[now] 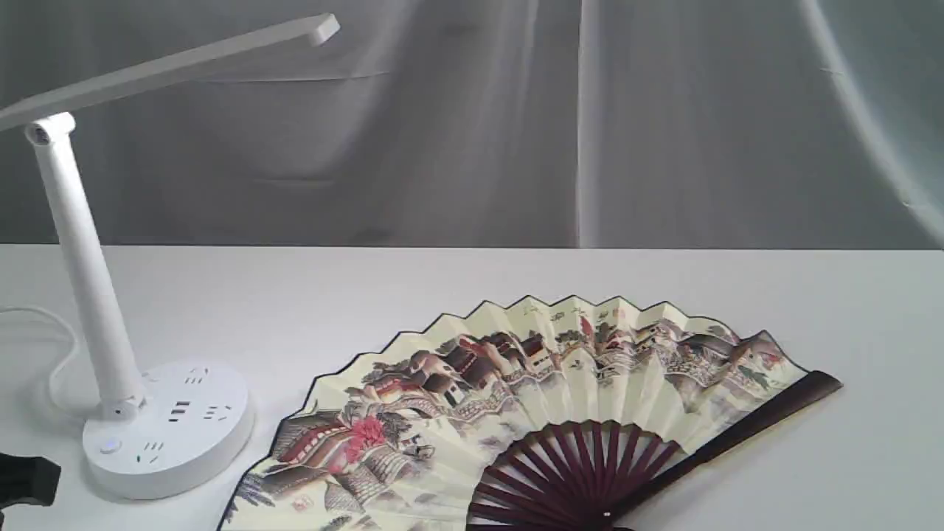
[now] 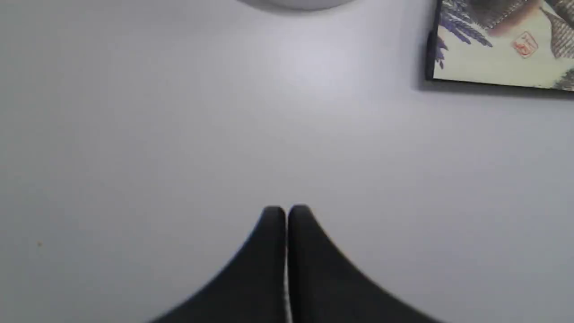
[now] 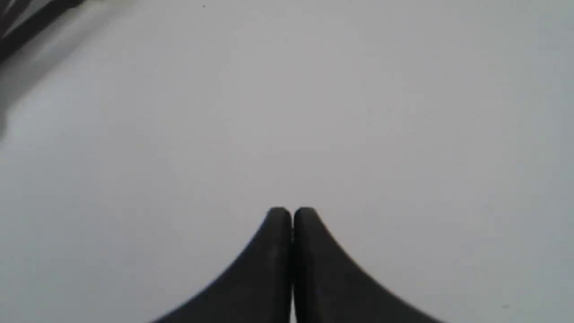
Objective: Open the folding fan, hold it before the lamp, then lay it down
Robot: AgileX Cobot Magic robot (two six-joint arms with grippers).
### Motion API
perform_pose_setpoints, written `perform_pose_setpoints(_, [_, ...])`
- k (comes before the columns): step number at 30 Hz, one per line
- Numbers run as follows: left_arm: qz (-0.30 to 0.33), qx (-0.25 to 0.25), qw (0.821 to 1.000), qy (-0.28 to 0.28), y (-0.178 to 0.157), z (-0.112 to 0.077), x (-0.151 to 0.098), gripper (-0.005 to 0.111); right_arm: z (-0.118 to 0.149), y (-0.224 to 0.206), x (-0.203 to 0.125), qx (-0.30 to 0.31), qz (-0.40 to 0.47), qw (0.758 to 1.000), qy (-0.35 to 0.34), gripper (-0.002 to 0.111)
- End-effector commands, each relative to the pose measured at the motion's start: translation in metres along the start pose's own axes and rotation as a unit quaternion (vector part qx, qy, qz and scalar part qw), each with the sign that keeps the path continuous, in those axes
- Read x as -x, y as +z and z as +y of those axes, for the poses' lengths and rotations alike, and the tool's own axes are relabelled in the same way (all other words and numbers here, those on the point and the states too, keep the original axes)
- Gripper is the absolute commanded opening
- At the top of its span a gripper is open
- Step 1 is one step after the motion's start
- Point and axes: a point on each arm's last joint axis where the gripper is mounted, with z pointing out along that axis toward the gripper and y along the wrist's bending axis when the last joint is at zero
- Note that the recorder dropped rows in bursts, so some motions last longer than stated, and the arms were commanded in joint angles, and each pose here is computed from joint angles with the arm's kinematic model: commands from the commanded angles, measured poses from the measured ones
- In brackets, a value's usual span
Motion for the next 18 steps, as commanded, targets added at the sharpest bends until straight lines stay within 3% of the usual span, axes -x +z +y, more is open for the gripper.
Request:
perform_pose_setpoints(1, [-0.013,-0.004,1.000,0.000,-0.002,-0.002,0.002,0.000,-0.004,-0.013,-0.015,-0.030,-0.040,0.999,-0.015,0.000])
perform_pose_setpoints(8, [-0.020,-0.009,1.000,0.005,-0.006,-0.005,0.001,0.000,0.000,-0.040,-0.034,-0.034,-0.106,0.994,-0.016,0.000])
perform_pose_setpoints(14, [-0.040,-0.012,0.997,0.063,-0.016,-0.020,-0.003,0.000,0.012,-0.072,-0.048,-0.033,-0.174,0.983,-0.044,0.000])
perform_pose_setpoints(18, [-0.062,-0.022,0.995,0.072,-0.026,-0.026,-0.005,0.000,0.014,-0.087,-0.057,-0.031,-0.209,0.977,-0.029,0.000])
